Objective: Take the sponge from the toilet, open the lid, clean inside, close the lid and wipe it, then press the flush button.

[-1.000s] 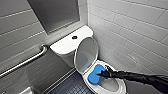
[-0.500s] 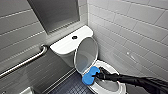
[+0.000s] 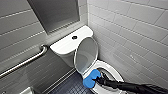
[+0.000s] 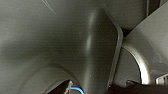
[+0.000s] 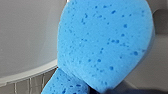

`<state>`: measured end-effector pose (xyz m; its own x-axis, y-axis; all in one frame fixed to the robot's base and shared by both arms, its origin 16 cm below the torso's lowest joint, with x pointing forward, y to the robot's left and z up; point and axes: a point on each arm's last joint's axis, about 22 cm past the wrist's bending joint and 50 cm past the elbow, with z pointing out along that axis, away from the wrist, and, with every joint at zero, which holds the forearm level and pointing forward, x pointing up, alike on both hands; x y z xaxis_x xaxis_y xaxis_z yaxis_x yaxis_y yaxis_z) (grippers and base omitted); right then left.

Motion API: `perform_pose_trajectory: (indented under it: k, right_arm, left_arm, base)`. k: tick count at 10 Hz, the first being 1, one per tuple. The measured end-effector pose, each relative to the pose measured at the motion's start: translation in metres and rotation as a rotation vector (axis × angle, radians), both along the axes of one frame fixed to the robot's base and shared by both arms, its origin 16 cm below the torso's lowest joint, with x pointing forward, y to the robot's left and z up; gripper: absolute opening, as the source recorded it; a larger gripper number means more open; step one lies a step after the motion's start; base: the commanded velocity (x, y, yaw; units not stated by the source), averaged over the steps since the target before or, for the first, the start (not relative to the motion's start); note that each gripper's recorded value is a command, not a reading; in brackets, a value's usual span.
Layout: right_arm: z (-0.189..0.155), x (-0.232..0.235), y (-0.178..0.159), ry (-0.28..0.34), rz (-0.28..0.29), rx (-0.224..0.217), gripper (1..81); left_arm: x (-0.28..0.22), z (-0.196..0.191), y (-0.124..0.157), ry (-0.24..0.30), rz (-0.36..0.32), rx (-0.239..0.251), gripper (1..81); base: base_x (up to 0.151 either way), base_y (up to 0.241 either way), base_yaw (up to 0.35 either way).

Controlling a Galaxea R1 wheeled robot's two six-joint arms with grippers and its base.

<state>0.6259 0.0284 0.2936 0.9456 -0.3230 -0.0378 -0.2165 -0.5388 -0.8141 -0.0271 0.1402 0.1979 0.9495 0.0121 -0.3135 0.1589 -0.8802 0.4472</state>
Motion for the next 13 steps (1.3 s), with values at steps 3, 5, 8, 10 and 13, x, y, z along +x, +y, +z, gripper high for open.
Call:
perform_pose_trajectory:
  k: [3, 5, 8, 10, 13]
  right_arm:
    - [0.005, -0.030, -0.024, 0.041, 0.035, 0.014, 1.0]
    - [0.001, -0.057, -0.060, 0.072, 0.023, 0.005, 1.0]
    - [0.003, -0.082, -0.098, 0.095, 0.005, -0.003, 1.0]
    - [0.005, -0.095, -0.140, 0.116, -0.002, -0.035, 1.0]
    - [0.009, -0.119, -0.194, 0.137, -0.033, -0.077, 1.0]
  left_arm:
    - [0.000, 0.000, 0.000, 0.000, 0.000, 0.000, 81.1]
    - [0.000, 0.000, 0.000, -0.001, 0.000, 0.000, 81.1]
    - [0.000, 0.000, -0.001, -0.001, 0.001, -0.001, 81.1]
    - [0.001, 0.001, -0.006, -0.002, 0.003, -0.009, 81.1]
    - [0.001, 0.001, -0.006, -0.002, 0.003, -0.009, 81.1]
  base:
    - [0.000, 0.000, 0.000]
    - [0.000, 0.000, 0.000]
    - [0.000, 0.000, 0.000]
    - [0.000, 0.000, 0.000]
    - [0.000, 0.000, 0.000]
